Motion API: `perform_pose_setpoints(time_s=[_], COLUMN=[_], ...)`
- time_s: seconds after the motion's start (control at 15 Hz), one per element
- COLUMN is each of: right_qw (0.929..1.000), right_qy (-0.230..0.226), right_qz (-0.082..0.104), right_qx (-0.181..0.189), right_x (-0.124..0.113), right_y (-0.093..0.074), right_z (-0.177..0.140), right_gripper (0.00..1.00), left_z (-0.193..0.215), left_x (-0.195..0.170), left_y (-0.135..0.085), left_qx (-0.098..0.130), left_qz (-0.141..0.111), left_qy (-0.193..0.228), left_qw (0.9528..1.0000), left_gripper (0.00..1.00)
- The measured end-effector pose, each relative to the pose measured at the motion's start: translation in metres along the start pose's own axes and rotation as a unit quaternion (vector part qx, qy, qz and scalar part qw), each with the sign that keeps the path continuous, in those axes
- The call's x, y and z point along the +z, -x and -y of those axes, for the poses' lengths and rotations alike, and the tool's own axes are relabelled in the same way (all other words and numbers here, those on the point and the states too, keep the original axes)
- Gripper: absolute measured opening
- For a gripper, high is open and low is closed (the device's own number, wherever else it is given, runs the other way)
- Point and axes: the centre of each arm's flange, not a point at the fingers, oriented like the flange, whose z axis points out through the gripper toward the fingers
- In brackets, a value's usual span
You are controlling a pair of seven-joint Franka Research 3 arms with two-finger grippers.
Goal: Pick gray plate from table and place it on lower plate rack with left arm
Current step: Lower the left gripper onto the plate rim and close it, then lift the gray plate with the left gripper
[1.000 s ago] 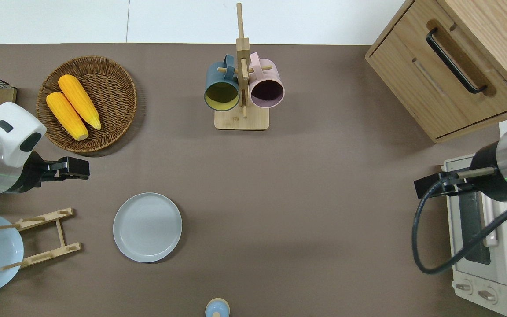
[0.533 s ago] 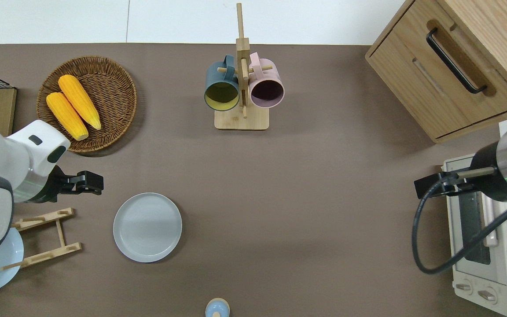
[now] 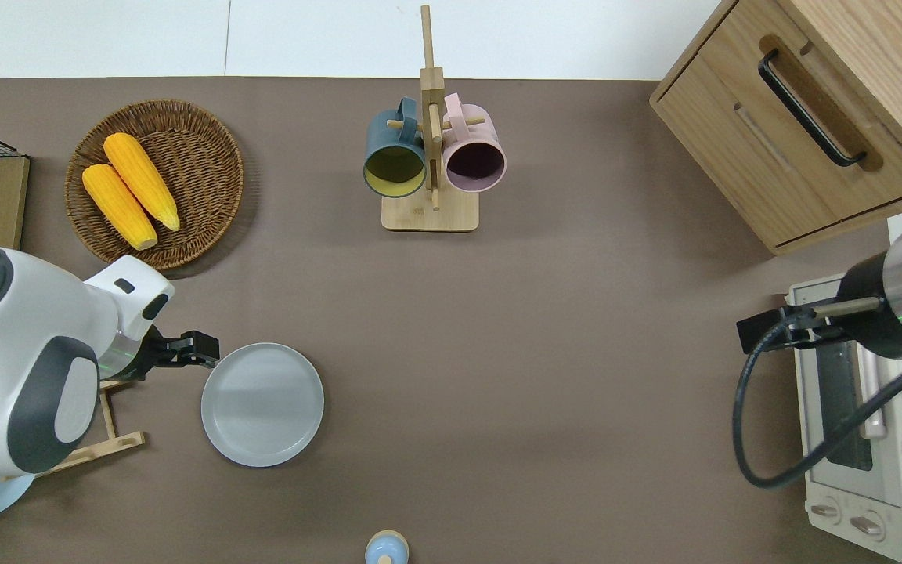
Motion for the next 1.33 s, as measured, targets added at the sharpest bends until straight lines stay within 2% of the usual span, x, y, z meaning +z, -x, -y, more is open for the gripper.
perform_pose_setpoints(time_s=[0.27,0.53,0.8,0.93,1.0,1.07,1.33], right_qw=[1.0,1.0,1.0,1.0,1.0,1.0,1.0], right_qy=[0.0,0.0,0.0,0.0,0.0,0.0,0.0], right_qz=[0.0,0.0,0.0,0.0,0.0,0.0,0.0], right_qx=[0.0,0.0,0.0,0.0,0.0,0.0,0.0], right_x=[0.0,0.0,0.0,0.0,0.0,0.0,0.0], right_y=[0.0,0.0,0.0,0.0,0.0,0.0,0.0], right_z=[0.0,0.0,0.0,0.0,0.0,0.0,0.0], right_gripper=[0.99,0.99,0.99,0.99,0.99,0.99,0.99], left_z=[0.004,0.009,0.009,0.01,0.01,0.01,0.01], left_x=[0.044,0.084,0.104,0.11,0.112,0.114,0.116], left_y=[0.009,0.02,0.025,0.025,0.025,0.025,0.024], left_qx=[-0.003,-0.006,-0.006,-0.006,-0.007,-0.007,-0.01], left_qz=[0.0,0.02,0.04,0.047,0.049,0.05,0.053], left_qy=[0.0,-0.005,-0.009,-0.011,-0.011,-0.012,-0.012], left_qw=[1.0,0.9998,0.9991,0.9988,0.9987,0.9986,0.9985], left_gripper=[1.0,0.99,0.99,0.88,0.88,0.83,0.37])
